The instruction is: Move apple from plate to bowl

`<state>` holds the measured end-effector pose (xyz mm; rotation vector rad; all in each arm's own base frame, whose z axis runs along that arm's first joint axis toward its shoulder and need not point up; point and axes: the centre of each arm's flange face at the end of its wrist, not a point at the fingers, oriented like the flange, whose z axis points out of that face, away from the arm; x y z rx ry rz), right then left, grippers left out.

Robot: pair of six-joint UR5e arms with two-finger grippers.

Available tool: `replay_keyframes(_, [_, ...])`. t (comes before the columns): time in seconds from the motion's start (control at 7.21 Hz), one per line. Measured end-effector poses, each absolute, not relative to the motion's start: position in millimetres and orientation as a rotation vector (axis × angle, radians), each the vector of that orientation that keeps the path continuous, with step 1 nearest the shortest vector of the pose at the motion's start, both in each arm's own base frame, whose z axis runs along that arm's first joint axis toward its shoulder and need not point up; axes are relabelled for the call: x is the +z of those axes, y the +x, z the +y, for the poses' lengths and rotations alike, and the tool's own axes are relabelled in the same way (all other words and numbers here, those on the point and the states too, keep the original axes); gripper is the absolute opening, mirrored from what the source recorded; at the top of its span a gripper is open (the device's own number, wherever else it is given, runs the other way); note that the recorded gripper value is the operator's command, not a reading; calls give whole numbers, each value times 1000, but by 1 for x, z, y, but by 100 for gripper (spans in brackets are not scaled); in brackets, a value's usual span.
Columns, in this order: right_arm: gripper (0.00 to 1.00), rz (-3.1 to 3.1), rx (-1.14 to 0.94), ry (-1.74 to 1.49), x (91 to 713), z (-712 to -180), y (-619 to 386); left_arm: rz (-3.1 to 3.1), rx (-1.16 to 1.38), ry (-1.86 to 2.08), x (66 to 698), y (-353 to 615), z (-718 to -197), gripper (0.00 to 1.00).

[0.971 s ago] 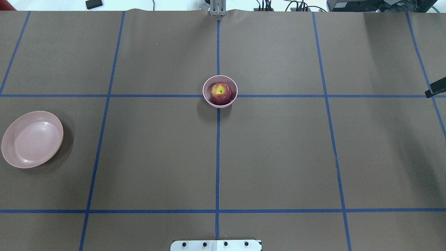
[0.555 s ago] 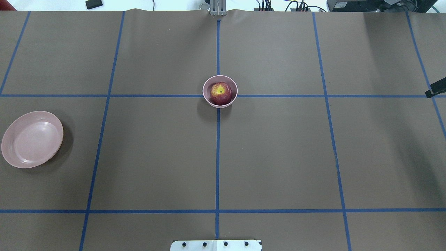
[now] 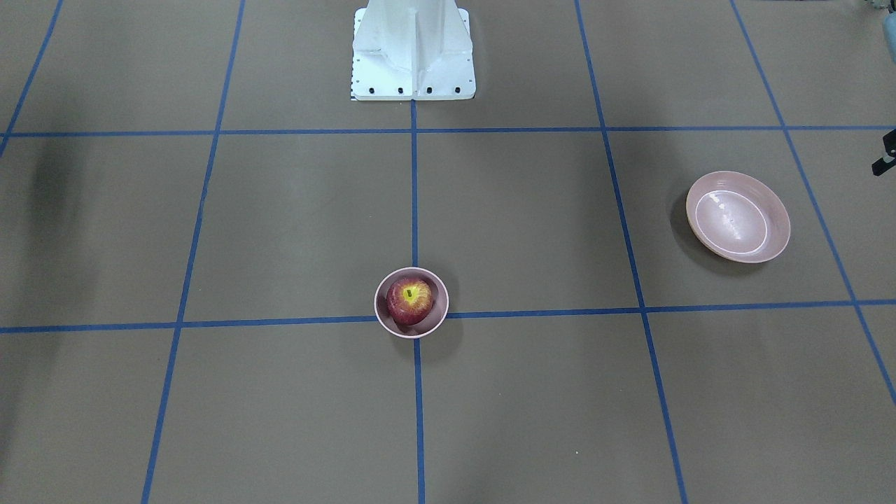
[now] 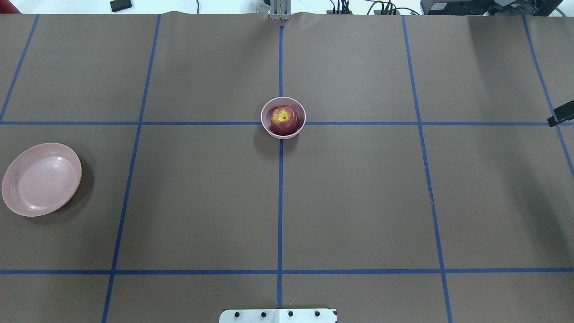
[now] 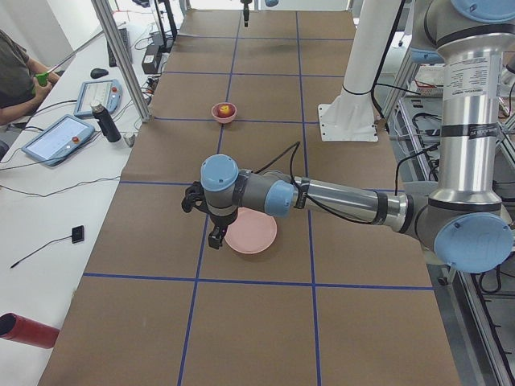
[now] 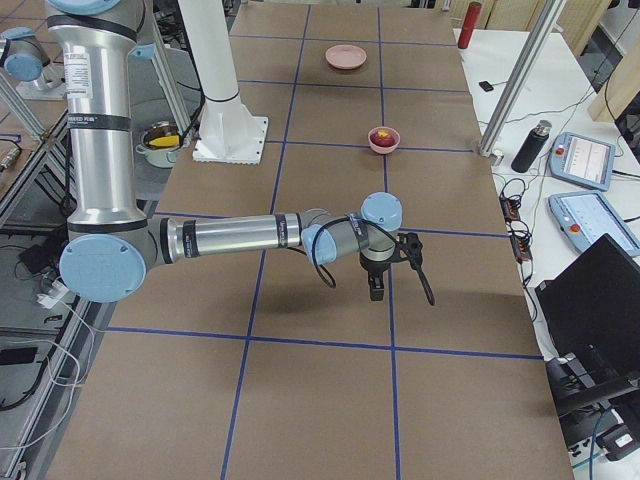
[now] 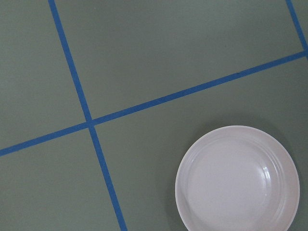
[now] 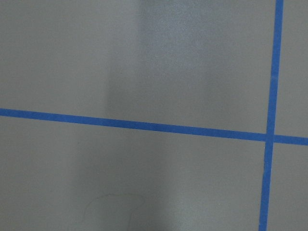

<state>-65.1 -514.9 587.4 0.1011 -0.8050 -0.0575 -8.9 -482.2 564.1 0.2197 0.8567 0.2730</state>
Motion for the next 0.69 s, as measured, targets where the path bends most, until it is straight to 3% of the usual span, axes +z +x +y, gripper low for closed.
replay_keyframes(0.69, [100, -798, -54, 98, 590, -514, -64, 858, 272, 217, 566, -9, -480, 98])
